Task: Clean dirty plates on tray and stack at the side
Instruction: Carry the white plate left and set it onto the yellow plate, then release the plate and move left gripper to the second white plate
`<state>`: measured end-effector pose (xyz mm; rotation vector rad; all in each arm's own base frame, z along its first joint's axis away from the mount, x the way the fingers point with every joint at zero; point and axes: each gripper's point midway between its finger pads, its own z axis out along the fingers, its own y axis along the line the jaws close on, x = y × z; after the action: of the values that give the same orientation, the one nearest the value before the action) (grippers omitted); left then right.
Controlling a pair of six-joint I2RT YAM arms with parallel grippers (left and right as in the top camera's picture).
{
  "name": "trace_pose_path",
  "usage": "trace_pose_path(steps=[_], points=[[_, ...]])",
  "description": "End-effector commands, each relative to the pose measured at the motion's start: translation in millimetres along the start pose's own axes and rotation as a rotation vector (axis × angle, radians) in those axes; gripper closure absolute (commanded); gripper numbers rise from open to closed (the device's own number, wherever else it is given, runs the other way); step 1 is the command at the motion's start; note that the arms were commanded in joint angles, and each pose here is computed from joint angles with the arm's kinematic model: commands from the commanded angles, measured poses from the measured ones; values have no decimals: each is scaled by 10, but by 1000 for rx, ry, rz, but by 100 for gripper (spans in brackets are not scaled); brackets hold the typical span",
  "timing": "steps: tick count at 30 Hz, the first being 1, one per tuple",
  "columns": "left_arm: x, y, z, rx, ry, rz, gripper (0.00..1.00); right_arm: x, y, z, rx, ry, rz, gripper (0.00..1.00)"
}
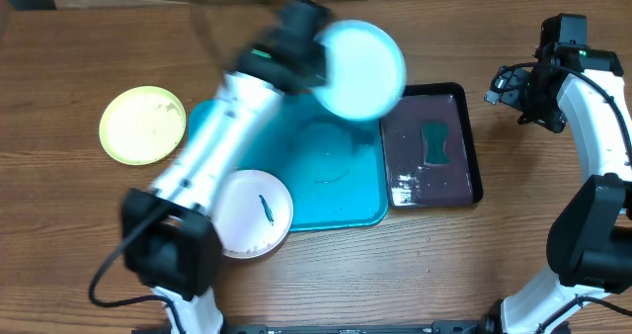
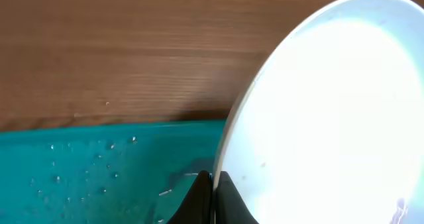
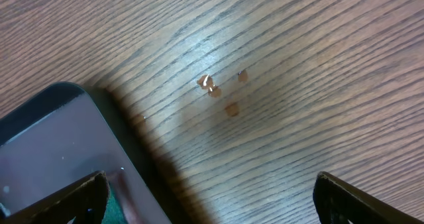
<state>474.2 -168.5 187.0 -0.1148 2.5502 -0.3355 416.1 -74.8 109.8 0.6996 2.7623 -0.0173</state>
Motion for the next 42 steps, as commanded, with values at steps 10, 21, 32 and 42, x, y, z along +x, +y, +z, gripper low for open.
trace_pose_path(steps=[10,21,32,42], points=[[-42,2544,-576,-144,90,-616,96,-41,6,-50,-4,-18,6,0],[742,3966,-875,-664,94,-861,96,-41,6,-50,-4,-18,6,0],[907,4091,-531,-656,52,-837,96,-41,6,-50,-4,-18,6,0],[867,4112,-502,-650,27,-835,94,-41,6,-50,-4,-18,6,0]])
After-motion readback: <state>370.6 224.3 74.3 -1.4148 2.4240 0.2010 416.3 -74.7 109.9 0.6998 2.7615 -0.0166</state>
